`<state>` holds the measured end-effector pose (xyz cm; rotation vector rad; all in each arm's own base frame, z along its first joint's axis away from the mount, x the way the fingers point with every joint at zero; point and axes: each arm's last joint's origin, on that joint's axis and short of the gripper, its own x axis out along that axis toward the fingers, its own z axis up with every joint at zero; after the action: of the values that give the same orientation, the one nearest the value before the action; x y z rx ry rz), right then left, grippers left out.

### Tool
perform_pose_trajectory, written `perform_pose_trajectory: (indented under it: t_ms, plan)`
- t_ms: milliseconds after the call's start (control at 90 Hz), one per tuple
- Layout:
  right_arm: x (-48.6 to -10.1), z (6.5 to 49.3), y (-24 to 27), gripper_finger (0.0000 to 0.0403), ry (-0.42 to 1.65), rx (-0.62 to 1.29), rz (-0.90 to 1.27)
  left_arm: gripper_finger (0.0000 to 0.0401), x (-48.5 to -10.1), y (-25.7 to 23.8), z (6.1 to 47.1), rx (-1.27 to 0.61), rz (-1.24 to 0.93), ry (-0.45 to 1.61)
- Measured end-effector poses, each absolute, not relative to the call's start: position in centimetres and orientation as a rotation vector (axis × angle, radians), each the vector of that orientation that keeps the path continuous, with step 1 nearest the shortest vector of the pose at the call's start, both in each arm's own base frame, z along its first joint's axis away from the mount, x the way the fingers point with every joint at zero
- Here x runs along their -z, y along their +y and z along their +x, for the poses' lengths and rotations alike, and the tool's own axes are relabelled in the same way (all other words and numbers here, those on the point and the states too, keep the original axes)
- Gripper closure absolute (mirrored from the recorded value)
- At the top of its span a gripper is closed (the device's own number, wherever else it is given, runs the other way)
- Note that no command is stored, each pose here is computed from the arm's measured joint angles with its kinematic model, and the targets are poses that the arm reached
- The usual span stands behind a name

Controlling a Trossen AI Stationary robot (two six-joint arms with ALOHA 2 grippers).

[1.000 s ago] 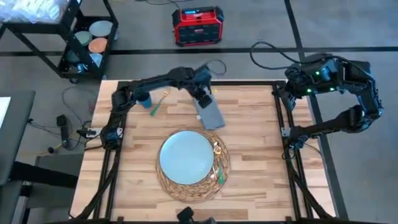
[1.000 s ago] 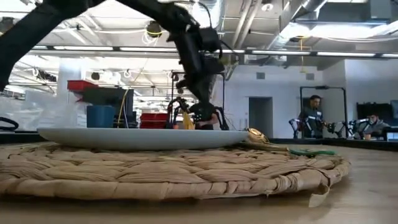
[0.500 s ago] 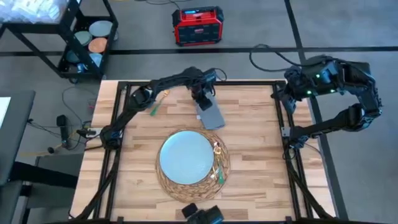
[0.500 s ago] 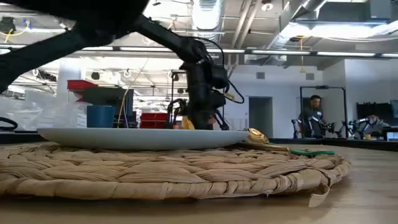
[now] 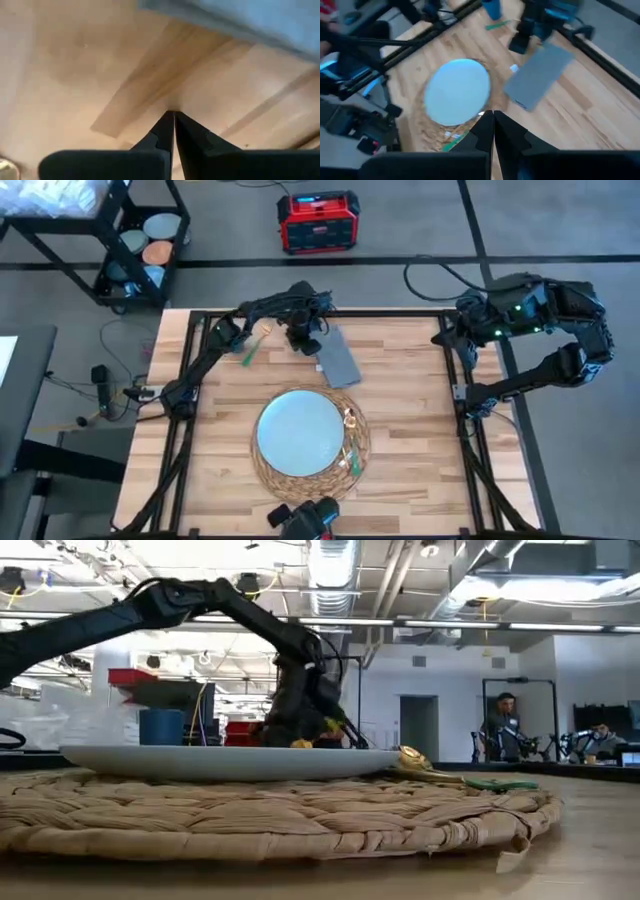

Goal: Set table place
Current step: Move the gray table napkin to the left of the brown placemat

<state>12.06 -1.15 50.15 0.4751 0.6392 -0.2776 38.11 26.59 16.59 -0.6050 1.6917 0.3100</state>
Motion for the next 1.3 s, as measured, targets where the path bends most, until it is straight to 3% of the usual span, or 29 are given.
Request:
perform_pose_trajectory:
  t_ms: [167, 289, 611, 744, 1133, 1300]
  plan:
    - [-50.2, 12.1, -0.9, 0.0403, 0.639, 0.269, 0.489, 0.0401, -22.5, 27.1, 38.8, -0.332, -0.457, 1.431]
    - [-50.2, 12.2, -0.7, 0.0403, 0.632, 0.252, 0.484, 0.0401, -22.9, 27.8, 39.7, -0.351, -0.384, 1.311]
    - [-50.2, 12.2, -0.4, 0.0403, 0.634, 0.241, 0.506, 0.0401, -18.2, 25.6, 42.0, -0.246, -0.389, 1.439]
    - [-50.2, 12.2, -0.4, 0.0403, 0.635, 0.239, 0.501, 0.0401, -19.0, 24.4, 42.9, -0.226, -0.272, 1.429]
    - [-50.2, 12.2, 0.9, 0.0403, 0.663, 0.136, 0.502, 0.0401, -19.3, 25.1, 40.7, -0.026, -0.069, 1.595]
    - [-50.3, 12.1, 1.6, 0.0403, 0.674, 0.083, 0.499, 0.0401, -21.4, 25.4, 40.7, 0.021, 0.157, 1.53]
